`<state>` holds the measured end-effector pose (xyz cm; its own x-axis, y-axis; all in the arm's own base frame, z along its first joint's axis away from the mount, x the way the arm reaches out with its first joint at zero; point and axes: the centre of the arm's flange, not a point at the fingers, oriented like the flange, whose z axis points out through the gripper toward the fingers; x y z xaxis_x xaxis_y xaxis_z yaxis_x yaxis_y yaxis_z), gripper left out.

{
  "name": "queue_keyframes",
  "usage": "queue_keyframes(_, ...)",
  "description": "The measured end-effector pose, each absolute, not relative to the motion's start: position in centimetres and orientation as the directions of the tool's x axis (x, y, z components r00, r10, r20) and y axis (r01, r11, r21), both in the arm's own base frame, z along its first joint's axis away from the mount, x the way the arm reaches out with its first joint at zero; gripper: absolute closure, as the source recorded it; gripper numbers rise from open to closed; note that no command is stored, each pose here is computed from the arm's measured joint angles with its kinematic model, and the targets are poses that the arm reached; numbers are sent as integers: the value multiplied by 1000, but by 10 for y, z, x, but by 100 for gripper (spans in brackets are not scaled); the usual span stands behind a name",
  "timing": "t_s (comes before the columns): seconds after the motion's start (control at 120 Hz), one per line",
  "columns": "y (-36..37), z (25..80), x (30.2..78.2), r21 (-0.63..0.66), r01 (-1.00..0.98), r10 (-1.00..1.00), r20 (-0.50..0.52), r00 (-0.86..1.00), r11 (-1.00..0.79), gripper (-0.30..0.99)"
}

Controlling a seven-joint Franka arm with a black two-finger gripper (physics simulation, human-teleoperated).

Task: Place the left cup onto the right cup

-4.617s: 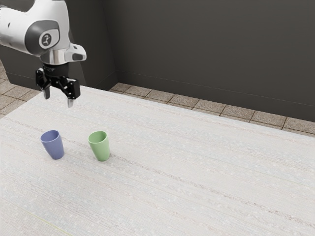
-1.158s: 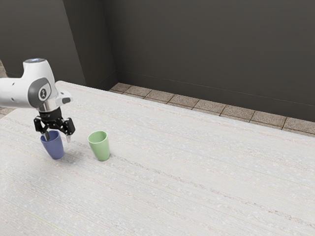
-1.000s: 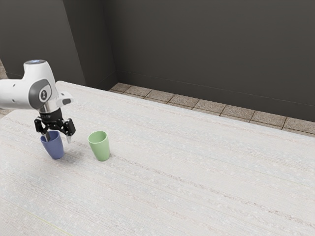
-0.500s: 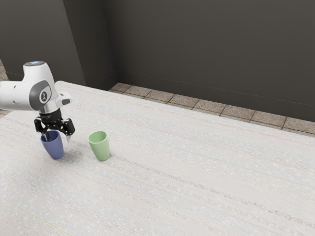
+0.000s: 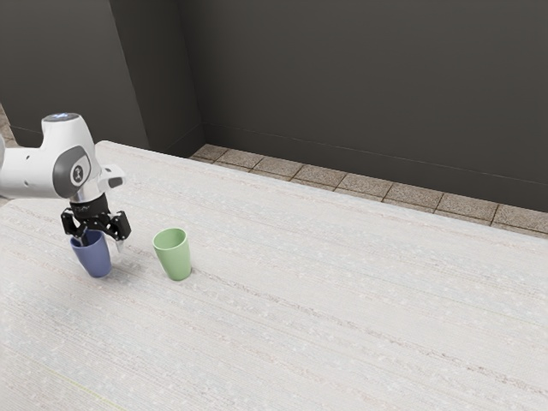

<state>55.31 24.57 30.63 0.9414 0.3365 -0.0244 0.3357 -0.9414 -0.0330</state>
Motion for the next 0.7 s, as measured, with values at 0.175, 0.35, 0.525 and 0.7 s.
queue_keyframes(0.175,246,311,553,-31,337,338,-18,941,-941,45)
queue_keyframes(0.35,245,311,553,-38,329,330,-23,944,-944,66)
queue_keyframes(0.525,245,312,553,-41,325,327,-24,945,-945,74)
queue_keyframes(0.7,245,315,552,-44,326,327,-23,945,-944,77)
